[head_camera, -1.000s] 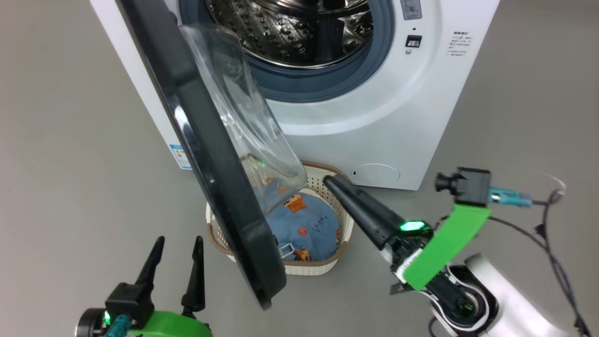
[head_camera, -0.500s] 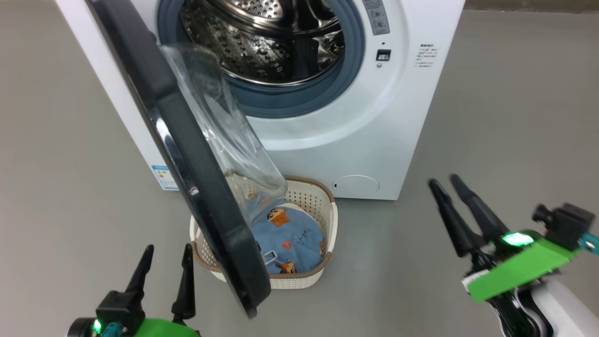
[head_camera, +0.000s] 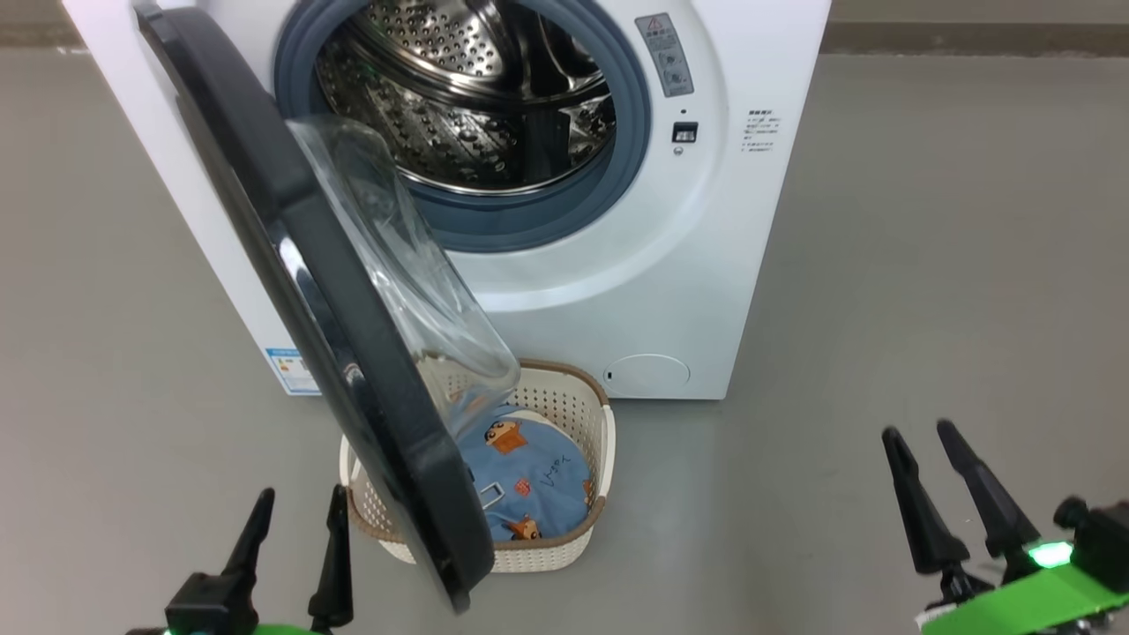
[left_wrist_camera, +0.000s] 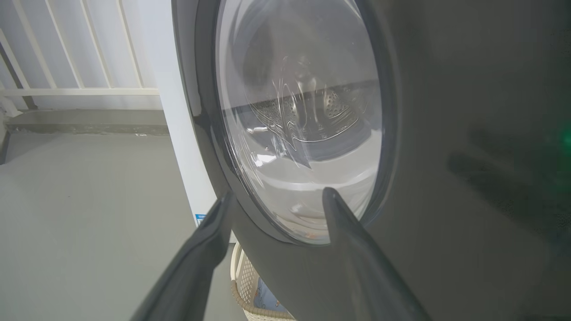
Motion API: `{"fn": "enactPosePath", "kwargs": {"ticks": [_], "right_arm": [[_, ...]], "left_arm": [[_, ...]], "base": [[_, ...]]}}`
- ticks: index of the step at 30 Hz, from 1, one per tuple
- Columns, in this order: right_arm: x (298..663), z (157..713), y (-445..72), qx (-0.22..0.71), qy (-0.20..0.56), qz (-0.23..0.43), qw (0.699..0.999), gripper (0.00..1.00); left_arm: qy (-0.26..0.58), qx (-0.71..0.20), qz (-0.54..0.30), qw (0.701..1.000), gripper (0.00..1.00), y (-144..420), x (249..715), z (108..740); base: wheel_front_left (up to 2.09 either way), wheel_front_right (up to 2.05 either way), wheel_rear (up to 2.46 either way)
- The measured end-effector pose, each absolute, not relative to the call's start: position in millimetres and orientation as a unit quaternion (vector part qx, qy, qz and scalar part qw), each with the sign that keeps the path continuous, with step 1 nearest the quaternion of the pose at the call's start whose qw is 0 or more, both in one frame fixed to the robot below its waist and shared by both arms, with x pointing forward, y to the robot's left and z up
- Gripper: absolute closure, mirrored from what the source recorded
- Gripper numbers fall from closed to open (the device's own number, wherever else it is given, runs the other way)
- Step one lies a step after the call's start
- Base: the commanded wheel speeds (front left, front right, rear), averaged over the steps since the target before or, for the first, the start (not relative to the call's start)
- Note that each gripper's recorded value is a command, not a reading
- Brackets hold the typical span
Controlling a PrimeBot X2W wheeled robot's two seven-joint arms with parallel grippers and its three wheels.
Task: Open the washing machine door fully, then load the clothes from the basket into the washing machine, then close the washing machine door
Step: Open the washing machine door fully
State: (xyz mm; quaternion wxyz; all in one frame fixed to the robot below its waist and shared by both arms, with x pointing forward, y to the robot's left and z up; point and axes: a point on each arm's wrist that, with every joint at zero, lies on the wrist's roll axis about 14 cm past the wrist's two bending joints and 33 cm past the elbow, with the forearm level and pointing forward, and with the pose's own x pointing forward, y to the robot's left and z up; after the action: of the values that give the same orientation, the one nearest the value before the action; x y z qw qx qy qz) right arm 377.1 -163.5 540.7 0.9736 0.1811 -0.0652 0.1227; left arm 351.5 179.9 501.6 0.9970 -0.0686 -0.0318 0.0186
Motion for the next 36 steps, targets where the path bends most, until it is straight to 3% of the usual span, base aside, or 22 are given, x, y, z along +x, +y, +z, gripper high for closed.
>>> {"fn": "enactPosePath", "kwargs": {"ticks": [18, 26, 36], "right_arm": [[350, 524, -223, 0.045, -0.063, 0.007, 0.997, 0.00], [336, 503, -242, 0.043, -0.034, -0.040, 0.998, 0.00], [331, 494, -244, 0.044, -0.021, -0.050, 0.998, 0.00]], "left_arm": [[-0.028, -0.069, 0.017, 0.997, 0.00, 179, 346, 498], [-0.025, -0.069, 0.020, 0.997, 0.00, 181, 344, 496], [-0.024, -0.065, 0.023, 0.997, 0.00, 183, 344, 496]], "base": [[0.00, 0.00, 0.00], [0.00, 0.00, 0.00], [0.00, 0.00, 0.00]]}}
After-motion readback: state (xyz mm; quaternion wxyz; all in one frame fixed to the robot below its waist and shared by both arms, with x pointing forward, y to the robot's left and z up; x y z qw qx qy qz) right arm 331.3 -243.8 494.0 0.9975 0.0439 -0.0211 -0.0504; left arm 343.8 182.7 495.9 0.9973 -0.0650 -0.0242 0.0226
